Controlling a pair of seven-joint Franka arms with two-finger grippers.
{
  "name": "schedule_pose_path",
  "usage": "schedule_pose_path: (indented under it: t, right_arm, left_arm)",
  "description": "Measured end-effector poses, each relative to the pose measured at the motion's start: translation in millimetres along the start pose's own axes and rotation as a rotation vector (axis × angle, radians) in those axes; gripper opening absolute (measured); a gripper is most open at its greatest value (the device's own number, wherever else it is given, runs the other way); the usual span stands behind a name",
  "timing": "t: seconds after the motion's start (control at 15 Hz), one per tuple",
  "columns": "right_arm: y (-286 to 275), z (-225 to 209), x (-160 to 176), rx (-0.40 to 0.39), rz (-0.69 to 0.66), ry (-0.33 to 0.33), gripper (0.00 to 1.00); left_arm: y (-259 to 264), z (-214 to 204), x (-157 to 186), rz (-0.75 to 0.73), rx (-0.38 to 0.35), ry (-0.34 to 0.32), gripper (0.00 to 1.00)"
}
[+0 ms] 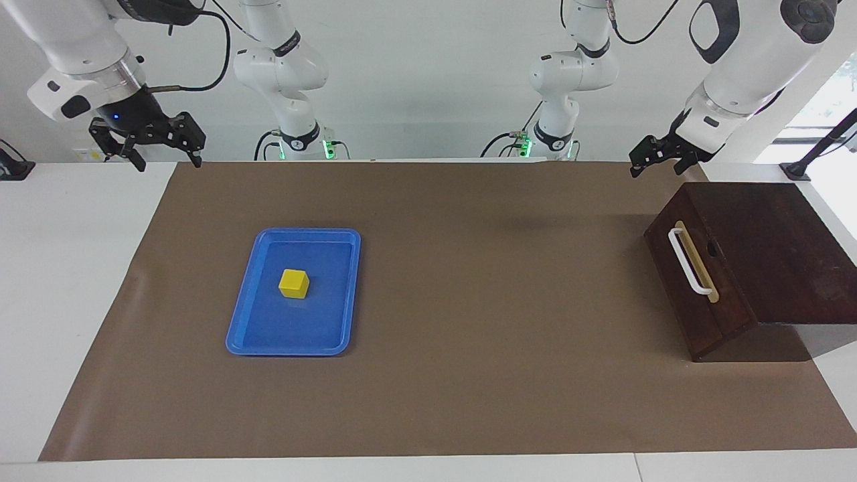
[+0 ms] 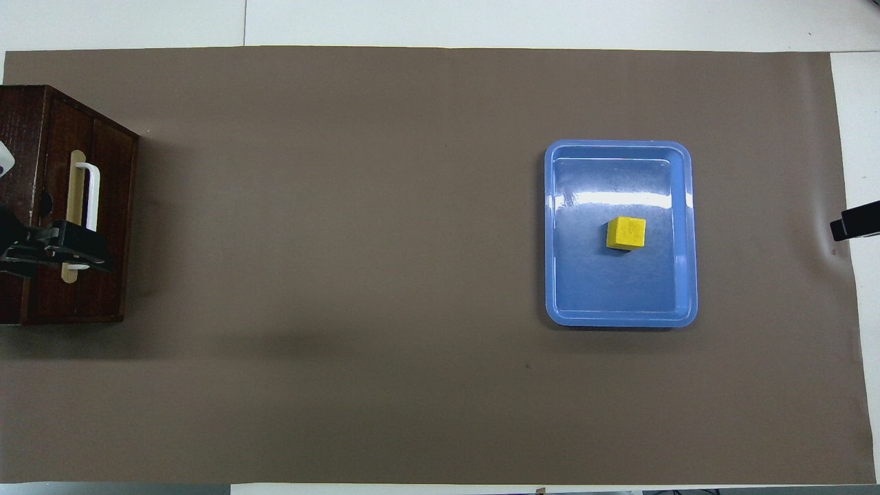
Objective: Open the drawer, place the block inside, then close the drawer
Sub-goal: 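Pull the white drawer handle outward with the left gripper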
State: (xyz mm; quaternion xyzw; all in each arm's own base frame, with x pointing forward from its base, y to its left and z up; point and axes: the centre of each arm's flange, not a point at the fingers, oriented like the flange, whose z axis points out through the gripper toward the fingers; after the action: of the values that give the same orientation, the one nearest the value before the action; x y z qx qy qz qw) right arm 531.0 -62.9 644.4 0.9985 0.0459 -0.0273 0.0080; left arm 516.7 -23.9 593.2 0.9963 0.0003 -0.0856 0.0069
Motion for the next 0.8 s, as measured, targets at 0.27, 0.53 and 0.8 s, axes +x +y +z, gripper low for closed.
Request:
schedule_pose_path:
  t: [0.27,0.53,0.8]
  right_arm:
    - [0.0,-0.2,0.2,0.000,0.000,0.002,1.00]
    - [0.1,-0.3,0.2,0.000,0.000,0.002,1.00]
    - [0.5,-0.2,0.3,-0.001,0.001,0.003,1.00]
  left_arm:
    - [0.0,0.0,0.0,0.000,0.000,0.000,1.00]
    - [1.4,-1.6,1.9,0.002,0.000,0.018,1.00]
    - [4.3,4.2,8.9,0.018,0.067,0.064,1.00]
